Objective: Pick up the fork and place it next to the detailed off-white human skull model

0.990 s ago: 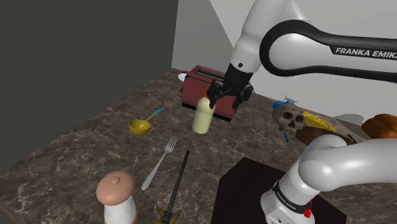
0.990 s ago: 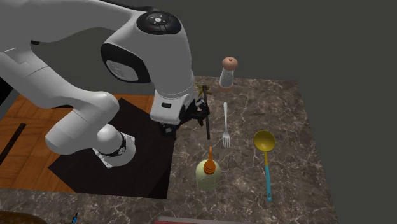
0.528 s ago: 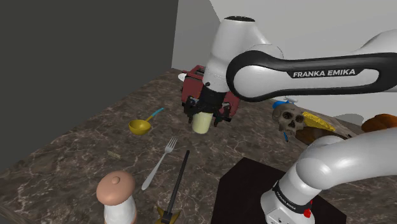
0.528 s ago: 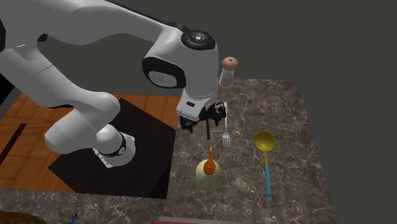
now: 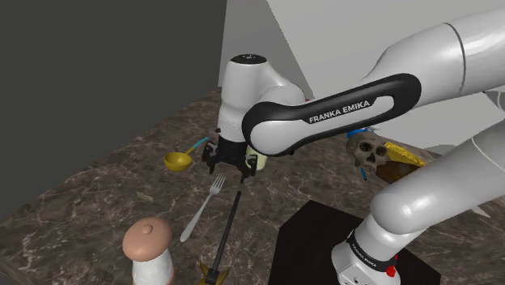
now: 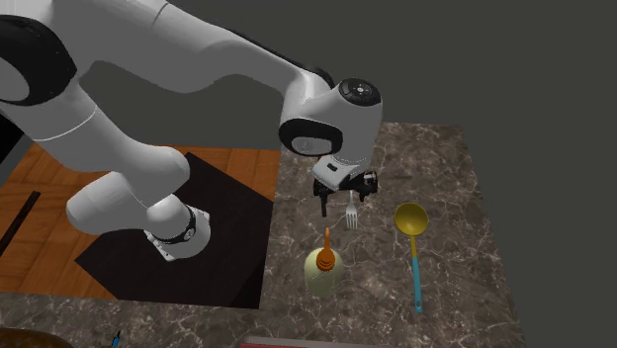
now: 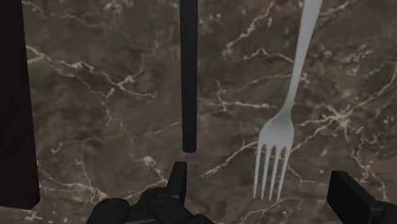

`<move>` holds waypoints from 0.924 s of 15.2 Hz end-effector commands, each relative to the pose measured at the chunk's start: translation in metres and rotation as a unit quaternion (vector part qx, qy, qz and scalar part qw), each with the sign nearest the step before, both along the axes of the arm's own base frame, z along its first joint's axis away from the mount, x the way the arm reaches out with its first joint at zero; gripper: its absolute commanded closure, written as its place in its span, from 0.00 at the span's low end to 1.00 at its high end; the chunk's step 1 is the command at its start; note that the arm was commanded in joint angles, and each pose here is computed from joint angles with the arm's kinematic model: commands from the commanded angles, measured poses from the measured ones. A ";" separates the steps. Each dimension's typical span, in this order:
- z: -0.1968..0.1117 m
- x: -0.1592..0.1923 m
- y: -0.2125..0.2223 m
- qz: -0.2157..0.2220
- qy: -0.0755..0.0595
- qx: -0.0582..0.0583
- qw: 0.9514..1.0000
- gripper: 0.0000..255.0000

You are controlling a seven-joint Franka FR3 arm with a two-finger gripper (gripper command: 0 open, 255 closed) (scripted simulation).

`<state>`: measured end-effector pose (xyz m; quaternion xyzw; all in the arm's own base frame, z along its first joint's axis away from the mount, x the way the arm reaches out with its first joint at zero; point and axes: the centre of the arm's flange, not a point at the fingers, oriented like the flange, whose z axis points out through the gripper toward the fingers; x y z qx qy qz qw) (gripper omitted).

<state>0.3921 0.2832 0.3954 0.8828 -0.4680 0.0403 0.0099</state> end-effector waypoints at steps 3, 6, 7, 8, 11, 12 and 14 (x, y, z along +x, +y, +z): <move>-0.028 0.024 0.023 -0.056 0.004 0.006 0.998 0.00; -0.044 0.025 0.022 -0.056 0.004 0.006 0.998 0.00; -0.049 0.025 0.022 -0.056 0.004 0.006 0.998 0.00; -0.054 0.026 0.021 -0.056 0.004 0.006 0.998 0.00; -0.068 0.026 0.021 -0.056 0.004 0.006 0.998 0.00; -0.068 0.026 0.021 -0.056 0.004 0.006 0.998 0.00; -0.068 0.026 0.021 -0.056 0.004 0.006 0.998 0.00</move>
